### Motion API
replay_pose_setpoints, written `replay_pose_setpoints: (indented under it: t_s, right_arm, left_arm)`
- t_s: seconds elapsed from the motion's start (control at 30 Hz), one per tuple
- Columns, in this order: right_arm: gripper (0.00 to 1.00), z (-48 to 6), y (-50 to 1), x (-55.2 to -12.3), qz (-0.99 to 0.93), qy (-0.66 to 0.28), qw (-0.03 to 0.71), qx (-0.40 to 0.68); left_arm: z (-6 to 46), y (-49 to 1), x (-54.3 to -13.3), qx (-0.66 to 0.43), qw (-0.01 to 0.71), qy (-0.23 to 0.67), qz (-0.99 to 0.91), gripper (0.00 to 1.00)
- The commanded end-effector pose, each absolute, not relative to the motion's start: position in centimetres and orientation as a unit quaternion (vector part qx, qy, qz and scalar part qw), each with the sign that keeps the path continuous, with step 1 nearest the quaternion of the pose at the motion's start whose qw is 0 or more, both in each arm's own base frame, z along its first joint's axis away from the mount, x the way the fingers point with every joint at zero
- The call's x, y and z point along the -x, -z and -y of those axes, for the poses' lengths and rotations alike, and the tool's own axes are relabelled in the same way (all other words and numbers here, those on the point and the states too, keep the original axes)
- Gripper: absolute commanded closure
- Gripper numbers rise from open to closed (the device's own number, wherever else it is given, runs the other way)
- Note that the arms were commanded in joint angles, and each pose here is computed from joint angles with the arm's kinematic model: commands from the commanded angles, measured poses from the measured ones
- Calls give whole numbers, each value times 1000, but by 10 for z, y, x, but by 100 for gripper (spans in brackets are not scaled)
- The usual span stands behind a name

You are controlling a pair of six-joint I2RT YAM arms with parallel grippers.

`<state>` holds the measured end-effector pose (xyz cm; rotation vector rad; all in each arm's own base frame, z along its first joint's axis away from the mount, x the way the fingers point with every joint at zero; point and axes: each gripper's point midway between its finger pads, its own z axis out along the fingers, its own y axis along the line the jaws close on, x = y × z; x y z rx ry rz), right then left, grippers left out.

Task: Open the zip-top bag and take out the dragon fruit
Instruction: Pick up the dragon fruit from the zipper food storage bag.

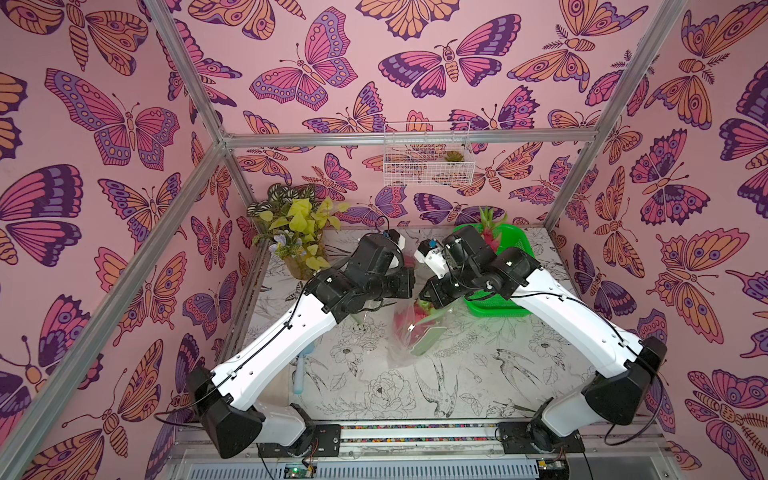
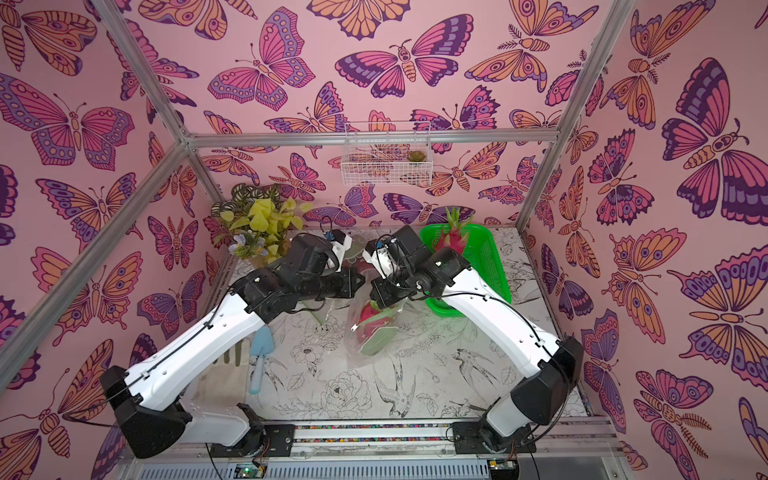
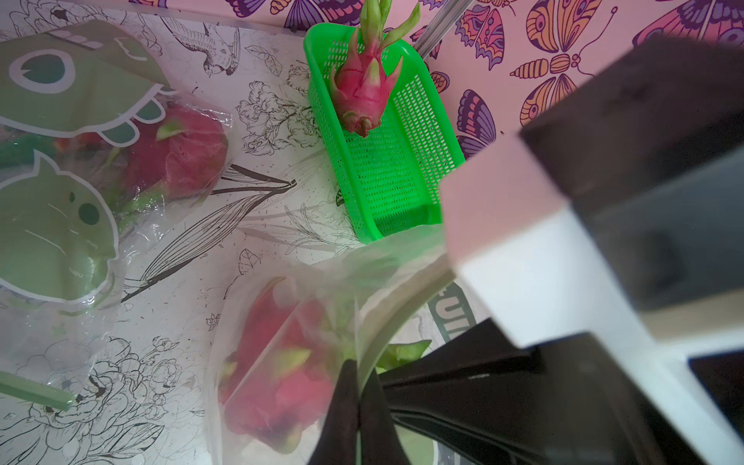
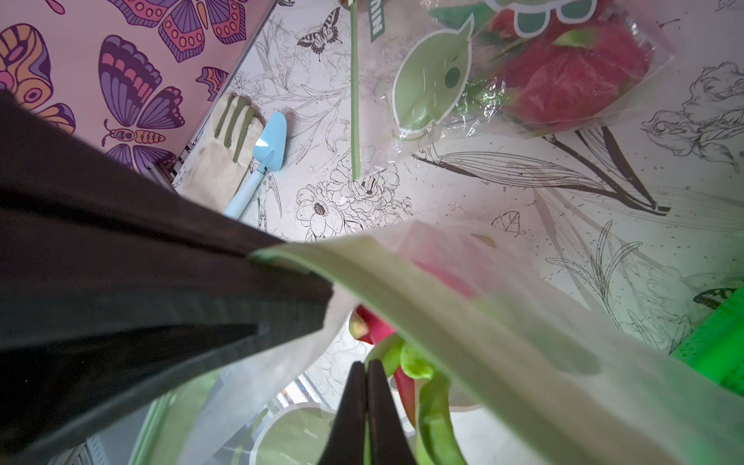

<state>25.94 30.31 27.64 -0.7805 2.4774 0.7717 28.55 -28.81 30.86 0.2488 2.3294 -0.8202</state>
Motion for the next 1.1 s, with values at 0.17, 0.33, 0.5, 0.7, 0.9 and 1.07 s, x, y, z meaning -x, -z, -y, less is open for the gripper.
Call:
replay_pose_setpoints:
  t_s: [0.17, 0.33, 0.5, 0.7, 0.9, 1.07]
  right_arm:
    - [100, -302, -322, -249, -867, -301, 257, 304]
    - [100, -302, -336, -246, -857, -311, 268, 310]
    - [100, -301, -356, -244, -845, -323, 287, 314]
    - [100, -296, -389, -244, -826, -337, 326, 314]
    - [100, -288, -423, -246, -801, -355, 375, 302]
    - [100, -280, -445, -249, -787, -360, 407, 293]
  left_arm:
    - [281, -308, -288, -87, 341, 303, -886, 100]
    - [279, -304, -289, -84, 339, 300, -887, 100]
    - [279, -300, -290, -82, 338, 300, -888, 100]
    - [277, -297, -290, -80, 337, 301, -888, 100]
    - [278, -293, -291, -81, 334, 302, -889, 100]
    - [278, -292, -291, -80, 333, 303, -889, 100]
